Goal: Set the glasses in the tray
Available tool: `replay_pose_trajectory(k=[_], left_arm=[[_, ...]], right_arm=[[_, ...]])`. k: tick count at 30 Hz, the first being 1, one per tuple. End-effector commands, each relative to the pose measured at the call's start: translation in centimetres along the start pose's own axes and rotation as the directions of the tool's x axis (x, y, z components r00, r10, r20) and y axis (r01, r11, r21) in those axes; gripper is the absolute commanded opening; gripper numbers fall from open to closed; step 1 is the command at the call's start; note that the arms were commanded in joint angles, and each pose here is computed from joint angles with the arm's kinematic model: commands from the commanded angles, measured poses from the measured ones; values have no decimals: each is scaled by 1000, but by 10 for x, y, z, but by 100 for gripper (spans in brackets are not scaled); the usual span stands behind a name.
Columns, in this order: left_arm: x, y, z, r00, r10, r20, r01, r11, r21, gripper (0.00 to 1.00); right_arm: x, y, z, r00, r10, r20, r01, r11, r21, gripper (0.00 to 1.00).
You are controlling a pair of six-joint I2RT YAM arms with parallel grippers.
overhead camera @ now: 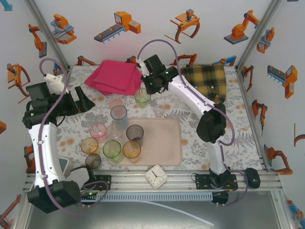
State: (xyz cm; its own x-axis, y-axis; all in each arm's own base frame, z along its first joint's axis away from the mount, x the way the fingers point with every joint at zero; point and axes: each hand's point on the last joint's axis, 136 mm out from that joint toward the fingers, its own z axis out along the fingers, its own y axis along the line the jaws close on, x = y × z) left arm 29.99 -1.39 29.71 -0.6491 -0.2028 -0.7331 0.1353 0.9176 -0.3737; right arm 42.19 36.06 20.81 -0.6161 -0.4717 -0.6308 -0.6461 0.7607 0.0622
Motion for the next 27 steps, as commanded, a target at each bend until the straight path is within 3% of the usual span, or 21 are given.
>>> replay_pose_trajectory(k=[1,27], left_arm=[[-1,-4,-3,1000,12,22,-13,1000,21,97],[-1,-7,-5,1000,9,28,-10,1000,28,97]], right_arm=[[5,7,-16,1000,-24,-2,24,1000,16,8],[42,43,-4,999,-34,-40,34,999,6,8]])
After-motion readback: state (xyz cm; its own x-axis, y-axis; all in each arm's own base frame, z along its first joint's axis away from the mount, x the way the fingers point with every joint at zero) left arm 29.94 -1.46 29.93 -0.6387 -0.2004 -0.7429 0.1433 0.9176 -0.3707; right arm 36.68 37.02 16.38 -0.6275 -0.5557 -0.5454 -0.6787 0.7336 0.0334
